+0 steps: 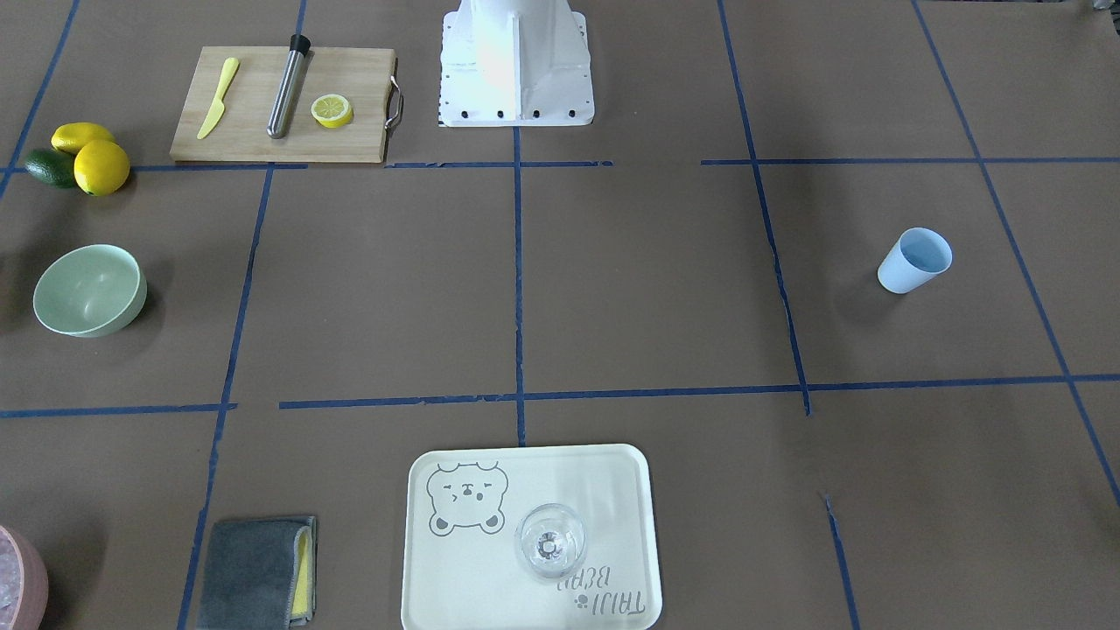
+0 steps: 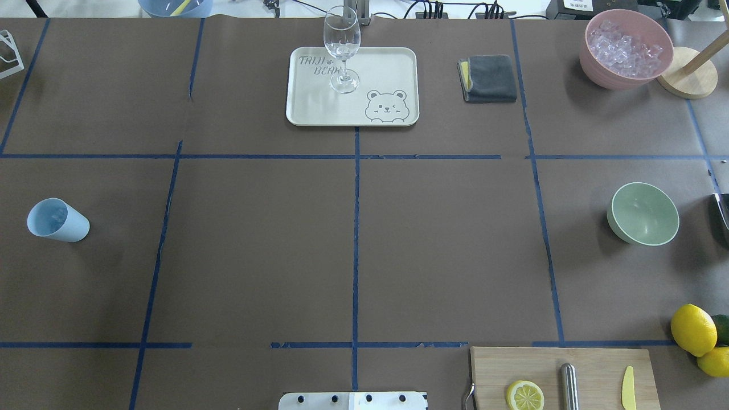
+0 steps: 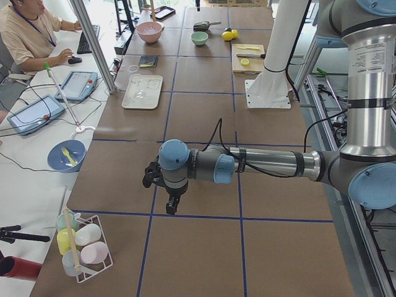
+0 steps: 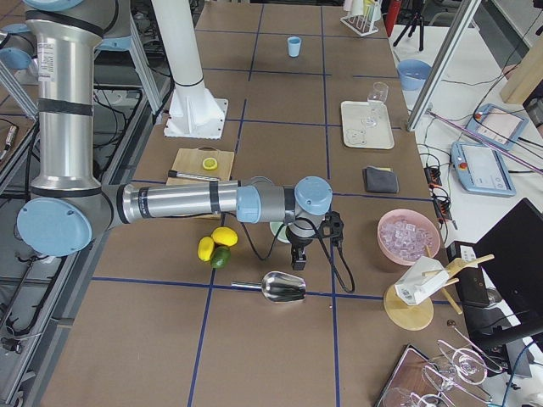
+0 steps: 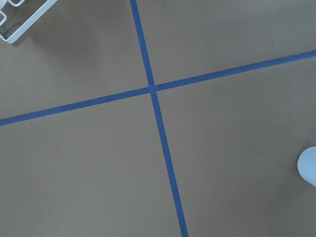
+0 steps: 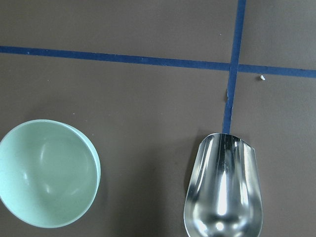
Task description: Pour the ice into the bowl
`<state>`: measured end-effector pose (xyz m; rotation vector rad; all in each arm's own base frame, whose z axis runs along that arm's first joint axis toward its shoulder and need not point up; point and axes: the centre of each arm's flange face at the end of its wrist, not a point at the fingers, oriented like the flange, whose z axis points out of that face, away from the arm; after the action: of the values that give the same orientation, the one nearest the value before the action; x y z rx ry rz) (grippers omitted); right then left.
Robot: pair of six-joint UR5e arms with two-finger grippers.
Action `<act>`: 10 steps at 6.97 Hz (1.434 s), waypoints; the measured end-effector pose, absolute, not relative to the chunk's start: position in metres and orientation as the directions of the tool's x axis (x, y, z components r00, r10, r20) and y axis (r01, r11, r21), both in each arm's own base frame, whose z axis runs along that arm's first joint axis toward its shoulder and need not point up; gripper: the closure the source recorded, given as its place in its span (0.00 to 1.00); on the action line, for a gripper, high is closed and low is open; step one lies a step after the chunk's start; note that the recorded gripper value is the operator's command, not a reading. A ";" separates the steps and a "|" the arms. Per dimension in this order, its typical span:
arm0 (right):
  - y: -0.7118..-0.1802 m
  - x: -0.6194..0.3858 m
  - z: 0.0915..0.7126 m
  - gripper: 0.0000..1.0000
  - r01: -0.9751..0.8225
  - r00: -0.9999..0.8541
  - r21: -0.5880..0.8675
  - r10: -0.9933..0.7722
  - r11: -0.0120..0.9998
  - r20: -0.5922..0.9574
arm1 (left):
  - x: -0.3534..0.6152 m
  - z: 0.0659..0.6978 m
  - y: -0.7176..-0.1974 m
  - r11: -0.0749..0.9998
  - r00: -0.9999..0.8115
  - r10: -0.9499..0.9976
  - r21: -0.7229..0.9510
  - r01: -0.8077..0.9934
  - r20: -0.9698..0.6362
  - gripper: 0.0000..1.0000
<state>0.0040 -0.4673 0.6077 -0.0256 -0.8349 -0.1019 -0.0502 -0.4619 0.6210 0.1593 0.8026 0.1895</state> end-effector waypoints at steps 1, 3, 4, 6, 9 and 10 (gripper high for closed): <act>-0.467 0.004 0.608 0.00 0.100 0.667 0.017 -0.080 0.995 0.741 | -0.050 0.620 -0.462 0.970 0.679 0.232 0.218 -0.109 -0.696 0.00; -0.468 0.004 0.608 0.00 0.101 0.667 0.018 -0.081 0.995 0.741 | -0.050 0.618 -0.462 0.967 0.680 0.241 0.227 -0.112 -0.692 0.00; -0.468 0.003 0.606 0.00 0.101 0.666 0.020 -0.083 0.995 0.742 | -0.050 0.617 -0.463 0.967 0.680 0.243 0.229 -0.113 -0.692 0.00; -0.472 -0.017 0.597 0.00 0.134 0.642 0.077 -0.146 0.988 0.753 | -0.050 0.616 -0.463 0.967 0.678 0.244 0.229 -0.113 -0.693 0.00; -0.470 -0.114 0.584 0.00 0.124 0.647 0.122 -0.173 0.985 0.742 | -0.049 0.616 -0.463 0.967 0.678 0.242 0.228 -0.112 -0.694 0.00; -0.469 -0.133 0.589 0.00 0.081 0.652 0.126 -0.148 0.989 0.744 | -0.049 0.616 -0.463 0.967 0.678 0.242 0.228 -0.112 -0.694 0.00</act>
<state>-0.1328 -0.4690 0.5892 0.0839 -0.8511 -0.1304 -0.0494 -0.4629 0.6162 0.1724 0.8019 0.1998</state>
